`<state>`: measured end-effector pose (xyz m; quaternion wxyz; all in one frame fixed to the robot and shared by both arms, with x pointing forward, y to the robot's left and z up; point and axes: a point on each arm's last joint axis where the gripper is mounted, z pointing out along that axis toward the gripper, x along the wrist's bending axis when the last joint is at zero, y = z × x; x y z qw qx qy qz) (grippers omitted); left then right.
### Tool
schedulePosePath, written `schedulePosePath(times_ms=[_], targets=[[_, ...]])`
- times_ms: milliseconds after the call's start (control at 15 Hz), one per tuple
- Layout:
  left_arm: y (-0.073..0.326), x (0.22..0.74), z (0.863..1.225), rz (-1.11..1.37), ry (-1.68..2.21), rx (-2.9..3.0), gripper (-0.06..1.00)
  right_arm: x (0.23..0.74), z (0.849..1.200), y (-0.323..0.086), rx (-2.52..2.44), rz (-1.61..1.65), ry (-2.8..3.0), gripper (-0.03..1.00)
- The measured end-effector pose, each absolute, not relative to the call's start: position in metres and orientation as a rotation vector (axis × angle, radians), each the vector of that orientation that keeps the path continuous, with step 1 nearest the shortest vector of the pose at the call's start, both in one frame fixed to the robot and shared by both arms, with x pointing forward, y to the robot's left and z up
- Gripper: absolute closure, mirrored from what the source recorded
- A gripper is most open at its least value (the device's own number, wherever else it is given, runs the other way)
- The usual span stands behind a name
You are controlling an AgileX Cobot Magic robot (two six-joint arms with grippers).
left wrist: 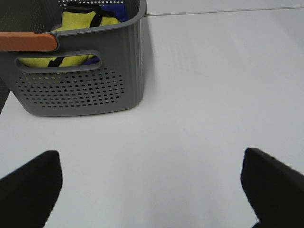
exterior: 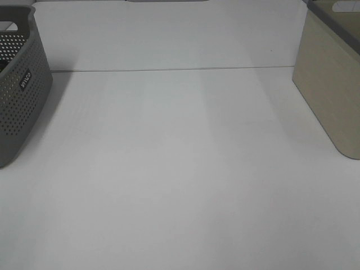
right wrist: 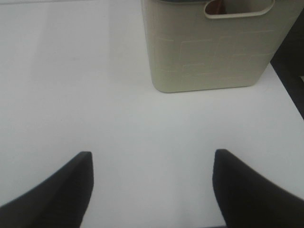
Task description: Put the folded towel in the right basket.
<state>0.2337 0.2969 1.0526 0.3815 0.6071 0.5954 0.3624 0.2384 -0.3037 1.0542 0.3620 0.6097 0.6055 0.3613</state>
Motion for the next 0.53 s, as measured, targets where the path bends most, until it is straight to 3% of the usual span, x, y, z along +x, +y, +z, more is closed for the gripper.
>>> schedulePosePath(times_ms=[533], targets=[[0.2969, 0.2337, 1.0526, 0.925, 1.519, 1.549, -0.03, 0.2325, 1.0541, -0.3040, 1.545, 0.957, 1.533, 0.29]])
